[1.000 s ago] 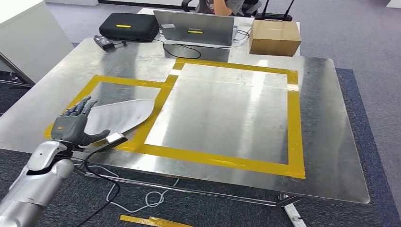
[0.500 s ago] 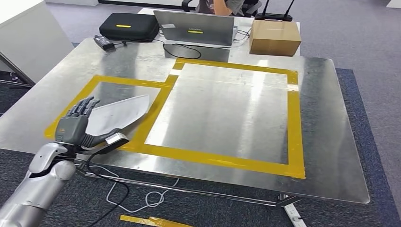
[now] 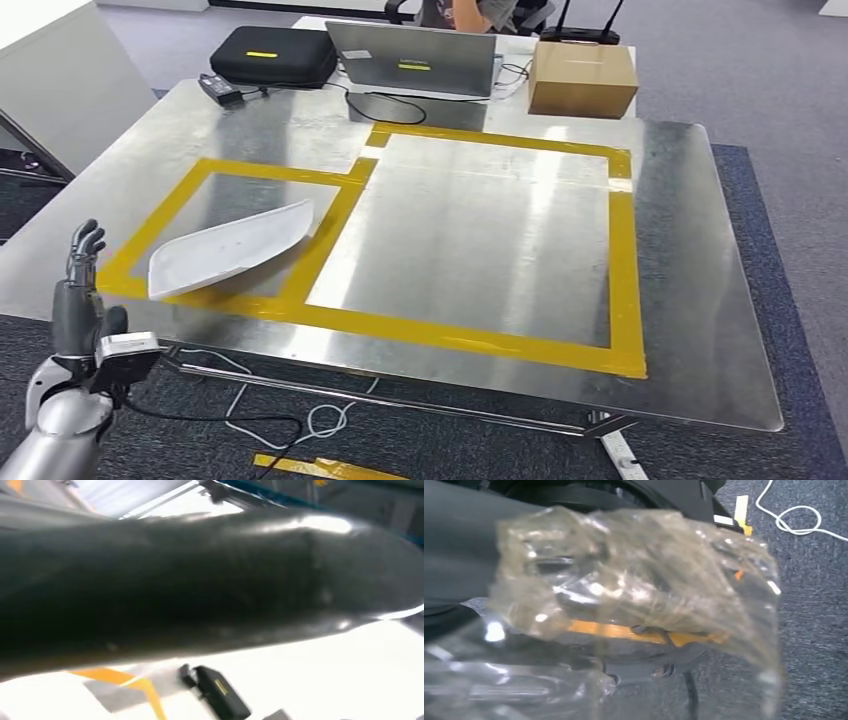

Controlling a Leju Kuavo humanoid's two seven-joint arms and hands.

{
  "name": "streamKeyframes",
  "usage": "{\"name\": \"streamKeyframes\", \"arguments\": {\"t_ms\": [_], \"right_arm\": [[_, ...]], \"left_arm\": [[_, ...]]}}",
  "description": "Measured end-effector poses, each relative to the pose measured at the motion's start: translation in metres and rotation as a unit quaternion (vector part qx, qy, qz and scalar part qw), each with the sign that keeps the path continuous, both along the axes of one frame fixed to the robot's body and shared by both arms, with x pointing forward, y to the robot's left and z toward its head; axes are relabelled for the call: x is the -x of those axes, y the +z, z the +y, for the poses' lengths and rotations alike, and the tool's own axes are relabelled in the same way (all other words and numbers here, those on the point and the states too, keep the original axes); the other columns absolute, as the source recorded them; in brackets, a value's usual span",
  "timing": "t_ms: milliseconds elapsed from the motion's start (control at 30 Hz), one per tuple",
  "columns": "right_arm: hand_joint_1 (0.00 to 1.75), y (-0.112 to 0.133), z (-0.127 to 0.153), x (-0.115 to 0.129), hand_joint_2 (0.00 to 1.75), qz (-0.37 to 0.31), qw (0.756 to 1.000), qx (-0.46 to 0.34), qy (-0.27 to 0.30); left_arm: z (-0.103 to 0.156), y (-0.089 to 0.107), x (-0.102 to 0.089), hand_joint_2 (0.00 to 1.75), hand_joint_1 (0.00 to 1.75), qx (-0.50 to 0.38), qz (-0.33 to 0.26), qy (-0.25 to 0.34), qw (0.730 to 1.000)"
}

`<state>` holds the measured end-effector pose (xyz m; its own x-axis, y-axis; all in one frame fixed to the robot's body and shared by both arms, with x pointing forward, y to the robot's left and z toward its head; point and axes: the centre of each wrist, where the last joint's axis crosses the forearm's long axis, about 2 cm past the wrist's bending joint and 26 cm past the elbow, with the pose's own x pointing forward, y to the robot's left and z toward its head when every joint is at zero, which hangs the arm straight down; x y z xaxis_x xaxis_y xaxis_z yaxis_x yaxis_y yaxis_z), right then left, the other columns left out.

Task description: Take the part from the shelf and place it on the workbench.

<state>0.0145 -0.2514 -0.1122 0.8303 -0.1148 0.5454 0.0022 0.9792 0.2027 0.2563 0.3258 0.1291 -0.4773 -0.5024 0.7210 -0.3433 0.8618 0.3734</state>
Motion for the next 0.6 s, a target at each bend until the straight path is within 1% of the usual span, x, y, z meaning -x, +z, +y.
{"name": "streamKeyframes", "arguments": {"t_ms": [267,400,467,600], "right_arm": [[0.00,0.000,0.006,0.003,0.00,0.011,1.000,0.003,-0.002],[0.00,0.000,0.005,0.004,0.00,0.016,1.000,0.007,-0.002],[0.00,0.000,0.005,0.005,0.00,0.019,1.000,0.008,0.000],[0.00,0.000,0.007,0.006,0.00,0.022,1.000,0.003,0.004]], "left_arm": [[0.008,-0.002,0.033,0.00,0.00,0.096,-0.037,0.003,0.995],[0.011,-0.011,0.047,0.00,0.00,0.133,-0.026,0.020,0.991],[0.012,-0.017,0.056,0.00,0.00,0.153,-0.018,0.038,0.987],[0.015,-0.028,0.070,0.00,0.00,0.170,-0.009,0.097,0.981]]}}
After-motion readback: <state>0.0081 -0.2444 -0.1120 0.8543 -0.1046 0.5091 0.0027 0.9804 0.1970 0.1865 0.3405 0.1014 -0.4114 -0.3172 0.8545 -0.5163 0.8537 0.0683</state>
